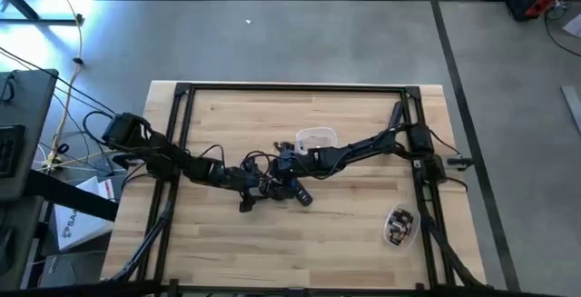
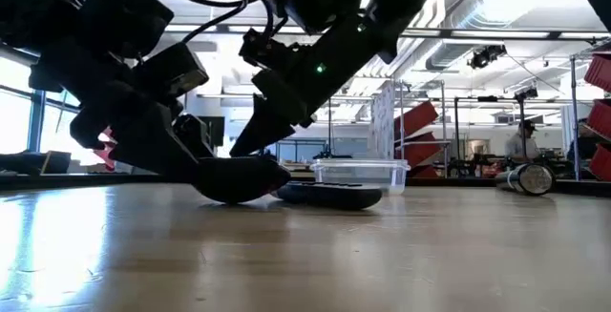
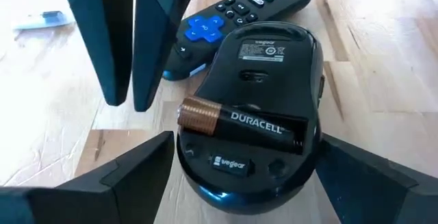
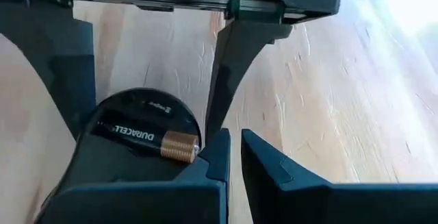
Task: Insert battery
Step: Insert the black battery into the computer mouse
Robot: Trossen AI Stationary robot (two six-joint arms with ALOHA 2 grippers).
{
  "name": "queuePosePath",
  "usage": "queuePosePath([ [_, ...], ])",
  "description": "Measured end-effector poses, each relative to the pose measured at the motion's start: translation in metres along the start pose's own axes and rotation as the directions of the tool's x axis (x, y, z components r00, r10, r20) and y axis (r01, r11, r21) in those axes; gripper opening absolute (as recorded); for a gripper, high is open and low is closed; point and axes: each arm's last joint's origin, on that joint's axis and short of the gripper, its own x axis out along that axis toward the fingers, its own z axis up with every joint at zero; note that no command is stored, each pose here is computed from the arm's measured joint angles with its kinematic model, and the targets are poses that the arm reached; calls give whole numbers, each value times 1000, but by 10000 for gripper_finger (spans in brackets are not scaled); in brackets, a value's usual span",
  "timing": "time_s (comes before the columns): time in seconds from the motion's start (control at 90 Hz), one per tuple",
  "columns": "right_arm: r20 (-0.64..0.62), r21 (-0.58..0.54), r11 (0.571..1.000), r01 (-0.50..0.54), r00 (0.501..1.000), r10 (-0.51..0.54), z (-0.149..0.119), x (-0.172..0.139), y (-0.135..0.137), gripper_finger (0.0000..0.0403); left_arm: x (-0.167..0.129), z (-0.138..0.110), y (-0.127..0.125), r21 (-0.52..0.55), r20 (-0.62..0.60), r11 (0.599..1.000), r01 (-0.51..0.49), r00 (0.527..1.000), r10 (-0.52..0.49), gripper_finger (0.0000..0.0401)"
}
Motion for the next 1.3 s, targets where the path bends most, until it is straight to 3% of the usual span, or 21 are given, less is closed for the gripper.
queuePosePath([
  [0.978, -26, 67, 997, -40, 999, 41, -11, 11, 30, 1, 0, 2, -1, -6, 22, 1000, 0, 1000, 1, 317],
  [1.3, -28, -32, 999, 10, 1000, -11, -12, 10, 37, 0, 0, 2, 0, -6, 22, 1000, -13, 1000, 13, 317],
])
